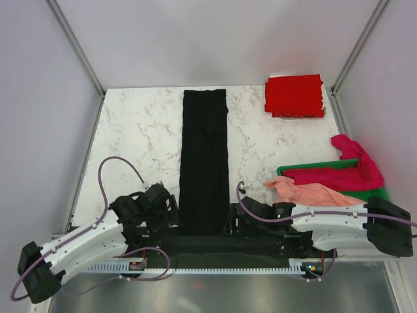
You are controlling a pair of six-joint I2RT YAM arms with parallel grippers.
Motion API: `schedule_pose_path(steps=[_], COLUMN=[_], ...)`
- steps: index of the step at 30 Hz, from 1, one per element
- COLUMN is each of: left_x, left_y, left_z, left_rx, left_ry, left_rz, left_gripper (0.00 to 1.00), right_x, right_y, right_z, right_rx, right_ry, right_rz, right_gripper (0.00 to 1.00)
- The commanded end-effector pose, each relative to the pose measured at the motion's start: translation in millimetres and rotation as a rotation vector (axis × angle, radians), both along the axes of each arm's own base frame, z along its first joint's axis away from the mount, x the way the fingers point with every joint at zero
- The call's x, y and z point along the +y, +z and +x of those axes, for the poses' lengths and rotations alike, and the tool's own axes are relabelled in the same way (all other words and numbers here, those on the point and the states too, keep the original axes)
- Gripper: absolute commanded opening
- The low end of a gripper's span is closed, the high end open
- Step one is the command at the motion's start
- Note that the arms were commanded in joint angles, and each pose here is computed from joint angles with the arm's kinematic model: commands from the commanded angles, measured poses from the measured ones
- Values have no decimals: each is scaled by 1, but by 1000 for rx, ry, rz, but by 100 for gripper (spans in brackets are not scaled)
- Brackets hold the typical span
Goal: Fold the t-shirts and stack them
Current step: Fold the tshirt
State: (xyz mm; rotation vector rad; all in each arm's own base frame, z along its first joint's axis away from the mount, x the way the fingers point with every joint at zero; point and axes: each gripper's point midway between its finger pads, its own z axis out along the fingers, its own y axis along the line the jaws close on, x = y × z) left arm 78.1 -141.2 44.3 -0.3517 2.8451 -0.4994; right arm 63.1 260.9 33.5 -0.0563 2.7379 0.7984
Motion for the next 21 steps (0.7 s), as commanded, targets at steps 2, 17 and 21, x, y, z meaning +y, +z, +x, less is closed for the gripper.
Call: schedule_pose_path(steps=[2,17,21], left_x=[-11,-18,-27], left_y=[-1,-22,-25], left_z=[-2,4,5], left_rx=[6,0,1], left_ry=[81,85,66], left_rz=[-94,-103,-136], left_gripper=[82,70,60], right_x=[32,25,26], right_y=[15,3,-2], right_z=[14,25,25], right_rx=[-56,-112,-113], right_ry=[-64,-109,-98], right_rz=[124,121,106], right_gripper=[70,50,49])
